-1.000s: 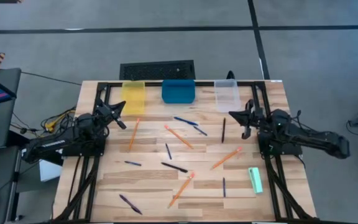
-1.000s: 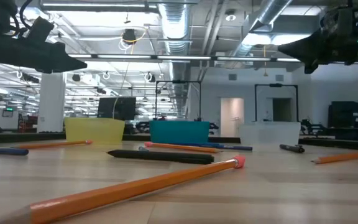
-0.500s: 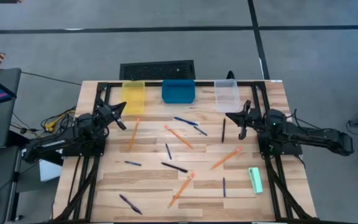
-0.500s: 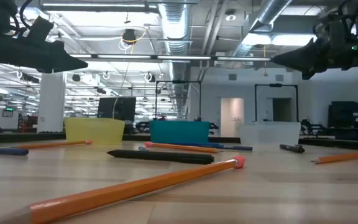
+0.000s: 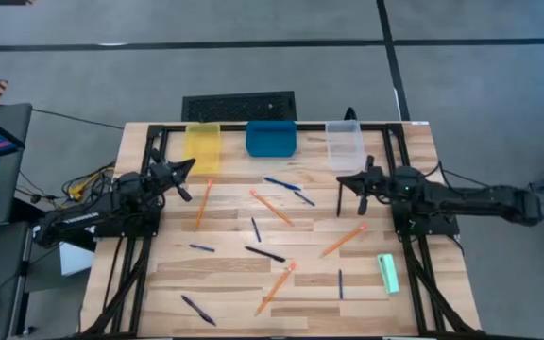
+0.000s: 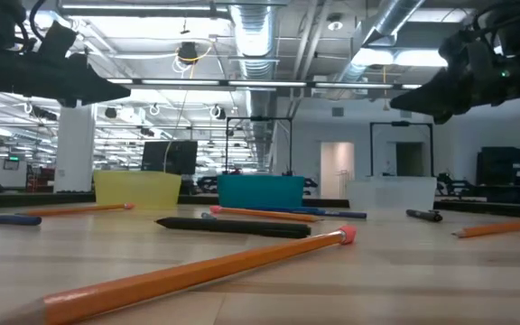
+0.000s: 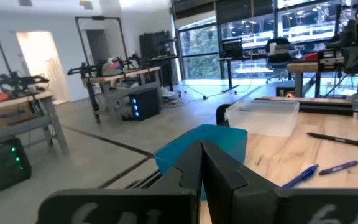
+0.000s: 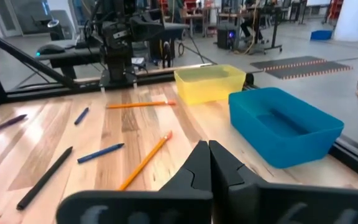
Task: Sort crayons/erasers/pens/pencils in bins
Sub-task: Put the blue crayon into the transparent white bin
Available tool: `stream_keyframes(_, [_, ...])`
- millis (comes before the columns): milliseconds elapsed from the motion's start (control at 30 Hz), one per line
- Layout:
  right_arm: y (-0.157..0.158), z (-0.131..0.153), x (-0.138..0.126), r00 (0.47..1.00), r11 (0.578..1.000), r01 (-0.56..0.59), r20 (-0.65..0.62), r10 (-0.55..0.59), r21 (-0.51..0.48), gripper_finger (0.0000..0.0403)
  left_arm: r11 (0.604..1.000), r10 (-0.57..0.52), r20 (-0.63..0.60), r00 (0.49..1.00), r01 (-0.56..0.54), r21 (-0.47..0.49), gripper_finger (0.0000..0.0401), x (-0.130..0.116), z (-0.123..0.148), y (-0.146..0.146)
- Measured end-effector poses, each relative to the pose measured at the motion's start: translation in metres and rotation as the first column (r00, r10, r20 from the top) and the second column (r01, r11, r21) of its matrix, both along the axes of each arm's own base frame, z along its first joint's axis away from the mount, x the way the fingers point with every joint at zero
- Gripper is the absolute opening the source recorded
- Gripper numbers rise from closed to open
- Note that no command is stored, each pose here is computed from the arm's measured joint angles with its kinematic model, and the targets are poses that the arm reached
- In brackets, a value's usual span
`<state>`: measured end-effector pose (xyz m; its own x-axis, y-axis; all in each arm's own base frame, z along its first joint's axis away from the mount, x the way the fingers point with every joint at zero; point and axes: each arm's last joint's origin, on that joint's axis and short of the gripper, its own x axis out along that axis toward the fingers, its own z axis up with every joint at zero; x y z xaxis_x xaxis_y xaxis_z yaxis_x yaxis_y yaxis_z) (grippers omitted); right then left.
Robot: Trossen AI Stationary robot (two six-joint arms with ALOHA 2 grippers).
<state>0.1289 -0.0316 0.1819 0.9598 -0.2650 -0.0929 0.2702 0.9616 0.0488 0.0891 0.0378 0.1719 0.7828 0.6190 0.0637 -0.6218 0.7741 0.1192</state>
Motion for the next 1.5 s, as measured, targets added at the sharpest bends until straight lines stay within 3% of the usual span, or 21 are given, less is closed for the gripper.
stream_keyframes(667, [0.004, 0.019, 0.040, 0.988, 0.995, -0.063, -0.134, 0.074, 0.083, 0.0003, 1.000, -0.001, 0.016, 1.000, 0.001, -0.020, 0.0000, 0.000, 0.000, 0.000])
stream_keyframes(833, [0.005, 0.021, 0.054, 0.977, 0.992, -0.047, -0.200, 0.070, 0.119, 0.0003, 1.000, 0.005, -0.023, 1.000, -0.004, 0.030, 0.0000, 0.000, 0.000, 0.000])
stream_keyframes(1233, [0.003, 0.021, 0.085, 0.927, 0.977, 0.026, -0.371, 0.055, 0.209, 0.0005, 1.000, 0.001, -0.021, 1.000, -0.001, 0.027, 0.0000, 0.000, 0.000, 0.000])
stream_keyframes(1500, [0.004, 0.013, 0.102, 0.870, 0.963, 0.070, -0.489, 0.069, 0.260, 0.0042, 1.000, -0.003, -0.016, 1.000, 0.003, 0.020, 0.0000, 0.000, 0.000, 0.000])
